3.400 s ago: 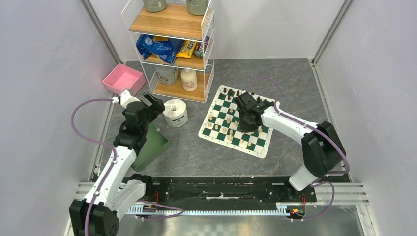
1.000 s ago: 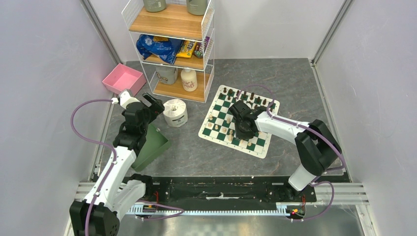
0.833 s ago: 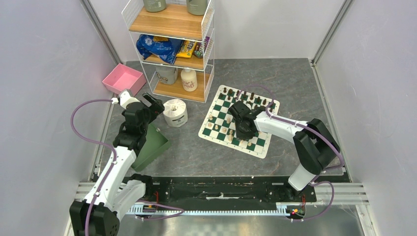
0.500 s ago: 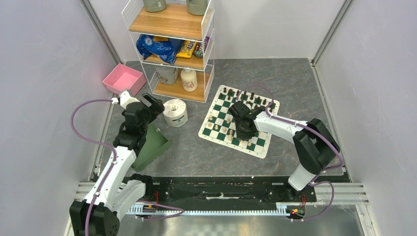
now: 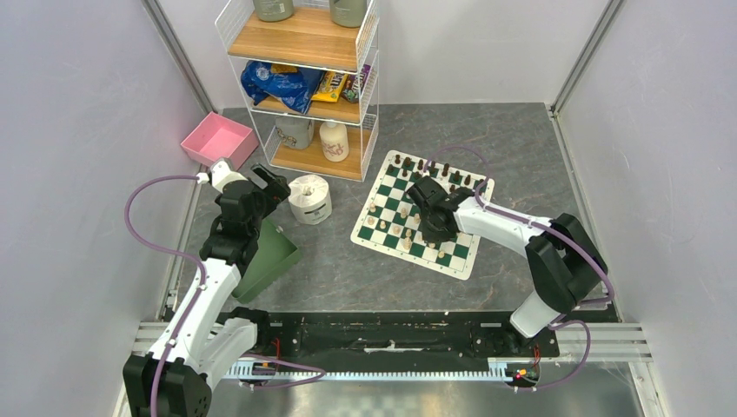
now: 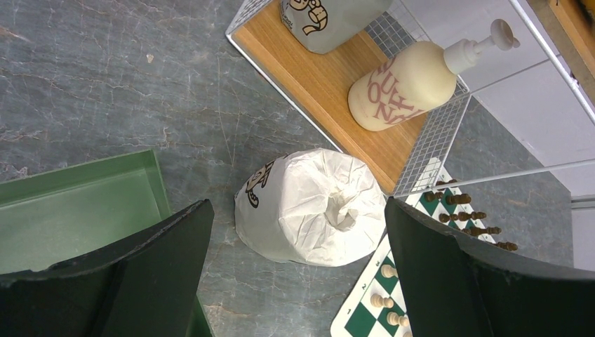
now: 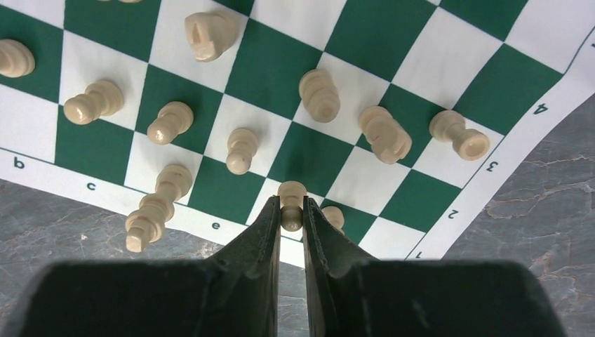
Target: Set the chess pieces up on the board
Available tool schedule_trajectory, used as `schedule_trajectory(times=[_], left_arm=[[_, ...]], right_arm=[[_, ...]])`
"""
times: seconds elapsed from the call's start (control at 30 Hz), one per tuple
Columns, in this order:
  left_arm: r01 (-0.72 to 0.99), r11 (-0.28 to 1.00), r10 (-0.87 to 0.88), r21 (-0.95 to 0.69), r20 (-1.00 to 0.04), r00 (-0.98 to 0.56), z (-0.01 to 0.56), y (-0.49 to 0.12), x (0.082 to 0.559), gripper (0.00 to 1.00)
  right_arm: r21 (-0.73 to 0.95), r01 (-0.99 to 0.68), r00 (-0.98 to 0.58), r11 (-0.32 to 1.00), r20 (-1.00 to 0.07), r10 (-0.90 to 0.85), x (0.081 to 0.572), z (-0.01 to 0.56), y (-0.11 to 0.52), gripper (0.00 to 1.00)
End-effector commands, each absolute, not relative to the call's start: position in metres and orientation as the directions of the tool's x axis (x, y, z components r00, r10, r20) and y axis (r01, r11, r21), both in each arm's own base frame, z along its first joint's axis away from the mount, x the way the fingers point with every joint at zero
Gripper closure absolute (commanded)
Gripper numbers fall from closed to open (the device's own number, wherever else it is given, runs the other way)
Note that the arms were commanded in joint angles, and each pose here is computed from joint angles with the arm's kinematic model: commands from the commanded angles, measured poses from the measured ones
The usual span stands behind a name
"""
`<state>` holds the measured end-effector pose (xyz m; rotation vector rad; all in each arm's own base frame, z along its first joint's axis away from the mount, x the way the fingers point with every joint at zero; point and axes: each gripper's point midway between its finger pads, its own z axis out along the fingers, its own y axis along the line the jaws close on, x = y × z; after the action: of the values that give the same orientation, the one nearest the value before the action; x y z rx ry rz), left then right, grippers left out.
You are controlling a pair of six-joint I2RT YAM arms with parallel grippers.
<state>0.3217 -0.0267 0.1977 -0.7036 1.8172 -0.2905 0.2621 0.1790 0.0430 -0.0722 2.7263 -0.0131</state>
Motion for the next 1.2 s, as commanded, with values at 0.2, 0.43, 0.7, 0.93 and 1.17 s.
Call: schedule_trajectory(times=[0.2,0.43,0.7,0.93,1.17], left_arm=[[-0.316,0.793,-0.590,-0.520,-0.786,-0.187,0.205,-0.023,0.322,0.00],[-0.318,0.793,-0.590,-0.520,-0.785,-0.188,0.203,-0.022,0.322,0.00],[-0.318,0.792,-0.591,-0.521,-0.784,-0.189,0.203,-0.022,0.322,0.00],[-0.320,0.793,-0.590,-0.519,-0.785,-0.188,0.203,-0.021,0.322,0.00],[-0.319,0.792,-0.592,-0.521,-0.783,-0.192,0.202,-0.022,0.322,0.00]], right_arm=[[-0.011,0.015,-0.902,1.000,-0.433,0.009,0.278,0.043,0.170,0.79],[0.000,0.023,-0.909,1.000,-0.415,0.021,0.277,0.036,0.169,0.78],[-0.008,0.028,-0.916,1.000,-0.400,0.022,0.277,0.027,0.169,0.77],[-0.005,0.035,-0.907,0.999,-0.420,0.030,0.280,0.033,0.167,0.77],[0.002,0.046,-0.899,0.999,-0.437,0.042,0.282,0.038,0.165,0.77]])
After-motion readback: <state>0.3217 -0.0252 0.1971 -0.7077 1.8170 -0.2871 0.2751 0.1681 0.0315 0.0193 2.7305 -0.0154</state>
